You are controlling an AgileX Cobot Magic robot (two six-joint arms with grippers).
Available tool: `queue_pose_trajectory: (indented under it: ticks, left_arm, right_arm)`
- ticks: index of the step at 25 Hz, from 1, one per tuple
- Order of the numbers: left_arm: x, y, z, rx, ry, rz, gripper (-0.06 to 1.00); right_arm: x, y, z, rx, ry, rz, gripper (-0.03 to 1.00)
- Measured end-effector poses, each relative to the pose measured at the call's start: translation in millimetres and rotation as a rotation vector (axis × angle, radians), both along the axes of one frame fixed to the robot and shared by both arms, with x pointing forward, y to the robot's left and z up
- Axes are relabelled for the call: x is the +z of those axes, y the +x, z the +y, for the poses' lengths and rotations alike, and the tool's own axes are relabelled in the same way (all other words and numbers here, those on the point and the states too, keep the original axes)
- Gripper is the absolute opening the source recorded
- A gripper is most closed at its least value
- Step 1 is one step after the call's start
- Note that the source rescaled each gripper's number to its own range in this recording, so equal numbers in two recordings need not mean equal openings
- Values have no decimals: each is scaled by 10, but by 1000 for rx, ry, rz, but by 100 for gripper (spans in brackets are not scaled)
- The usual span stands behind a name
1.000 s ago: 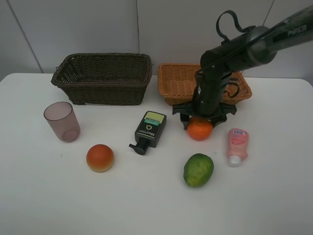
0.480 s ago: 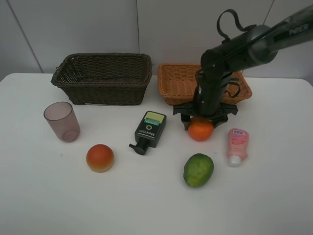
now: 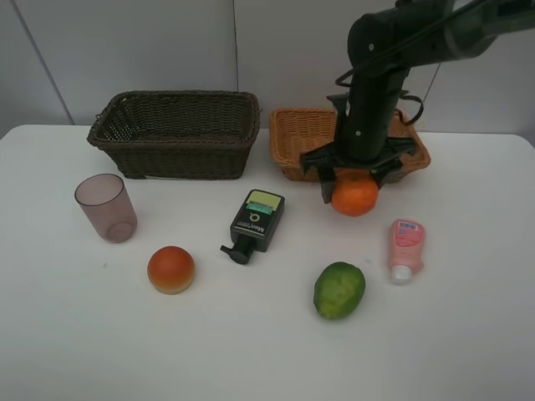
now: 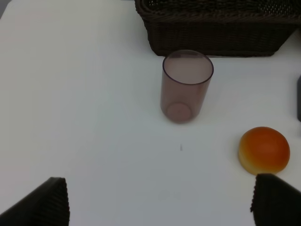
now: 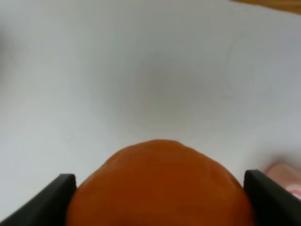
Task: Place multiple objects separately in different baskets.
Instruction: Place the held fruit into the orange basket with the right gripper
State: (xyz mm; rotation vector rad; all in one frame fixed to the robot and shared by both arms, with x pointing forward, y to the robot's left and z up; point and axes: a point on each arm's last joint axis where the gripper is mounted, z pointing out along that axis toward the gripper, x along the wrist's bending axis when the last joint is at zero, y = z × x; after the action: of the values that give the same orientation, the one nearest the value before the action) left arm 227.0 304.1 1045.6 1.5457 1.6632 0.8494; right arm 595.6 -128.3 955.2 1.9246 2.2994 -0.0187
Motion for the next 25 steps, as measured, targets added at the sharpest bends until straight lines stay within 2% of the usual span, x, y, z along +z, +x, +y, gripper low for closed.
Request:
queue_pose_trajectory:
  ticks: [2,7,14,21,25]
  left_arm:
    - [0,0,0,0,0,0,100]
    - [0,0,0,0,0,0,100]
    - [0,0,0,0,0,0,100]
    - [0,0,0,0,0,0,100]
    - [0,0,0,0,0,0,100]
  right_arm:
    - [139,39,33,23,9,8,44]
    - [504,183,104,45,40,-67,44]
    - [765,314,171,105,82,-173,44]
    - [600,547,196,113,77,-234,44]
    - [528,687,167,128,75,-317,44]
